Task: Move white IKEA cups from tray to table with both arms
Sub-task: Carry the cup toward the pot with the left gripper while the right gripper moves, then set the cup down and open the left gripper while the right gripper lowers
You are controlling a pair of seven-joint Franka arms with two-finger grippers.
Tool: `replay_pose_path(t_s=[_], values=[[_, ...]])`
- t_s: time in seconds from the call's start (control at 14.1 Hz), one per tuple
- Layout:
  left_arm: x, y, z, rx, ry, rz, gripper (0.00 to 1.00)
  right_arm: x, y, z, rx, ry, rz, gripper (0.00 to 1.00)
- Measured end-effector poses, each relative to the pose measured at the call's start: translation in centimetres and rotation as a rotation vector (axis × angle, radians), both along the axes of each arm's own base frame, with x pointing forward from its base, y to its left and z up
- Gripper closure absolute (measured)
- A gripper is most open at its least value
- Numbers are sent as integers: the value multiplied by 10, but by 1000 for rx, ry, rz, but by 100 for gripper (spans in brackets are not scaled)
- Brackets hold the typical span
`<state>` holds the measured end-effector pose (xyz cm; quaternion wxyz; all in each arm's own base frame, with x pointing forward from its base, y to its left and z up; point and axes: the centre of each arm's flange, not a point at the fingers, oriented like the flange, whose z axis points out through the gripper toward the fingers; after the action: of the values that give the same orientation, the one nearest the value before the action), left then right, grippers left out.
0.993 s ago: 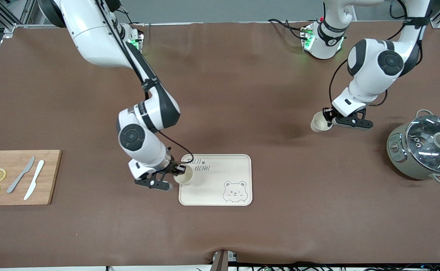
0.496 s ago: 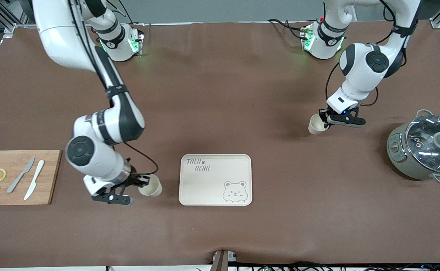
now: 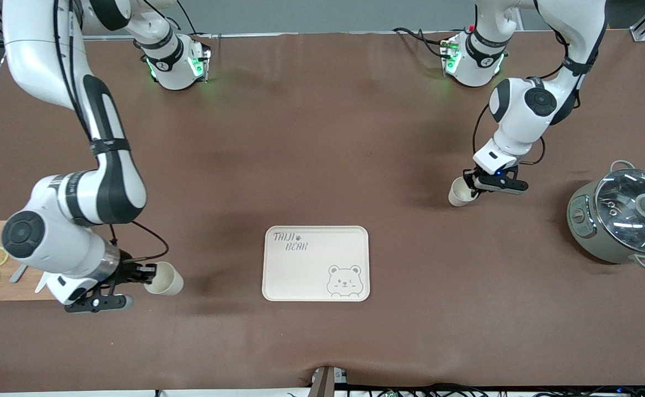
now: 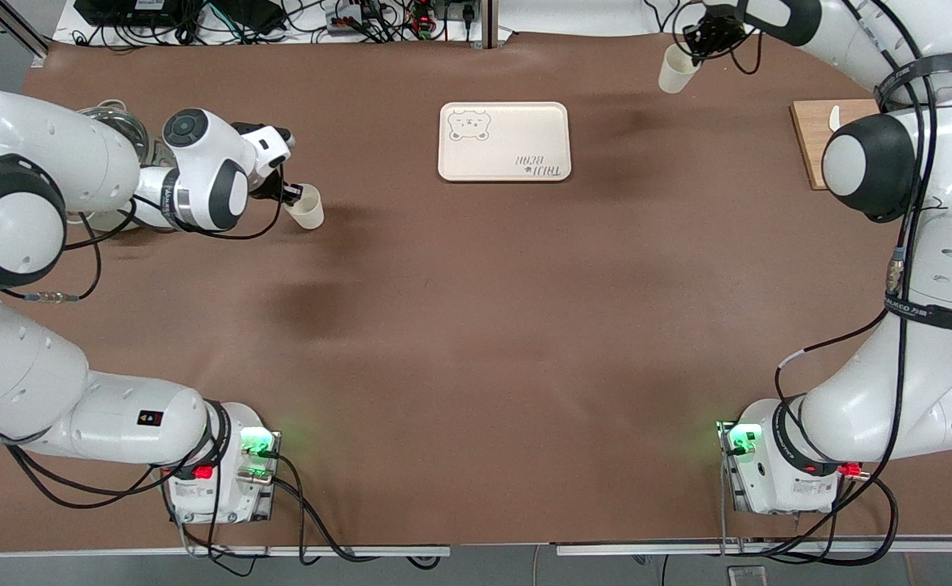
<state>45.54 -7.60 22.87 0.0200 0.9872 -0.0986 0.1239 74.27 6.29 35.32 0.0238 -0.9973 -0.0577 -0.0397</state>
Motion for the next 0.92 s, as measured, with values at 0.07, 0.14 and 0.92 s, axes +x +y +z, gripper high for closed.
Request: replay_pose_path(t_s=[0.07,0.14,0.92], values=[[0,0,0,0,0,-2,79,1,-17,0,-4,0,25,98],[1,0,0,0,-2,-2,67,1,-33,-1,-7,2,47,98],[73,24,213,-4,284,21,0,-12,-131,-46,-39,91,115,98]])
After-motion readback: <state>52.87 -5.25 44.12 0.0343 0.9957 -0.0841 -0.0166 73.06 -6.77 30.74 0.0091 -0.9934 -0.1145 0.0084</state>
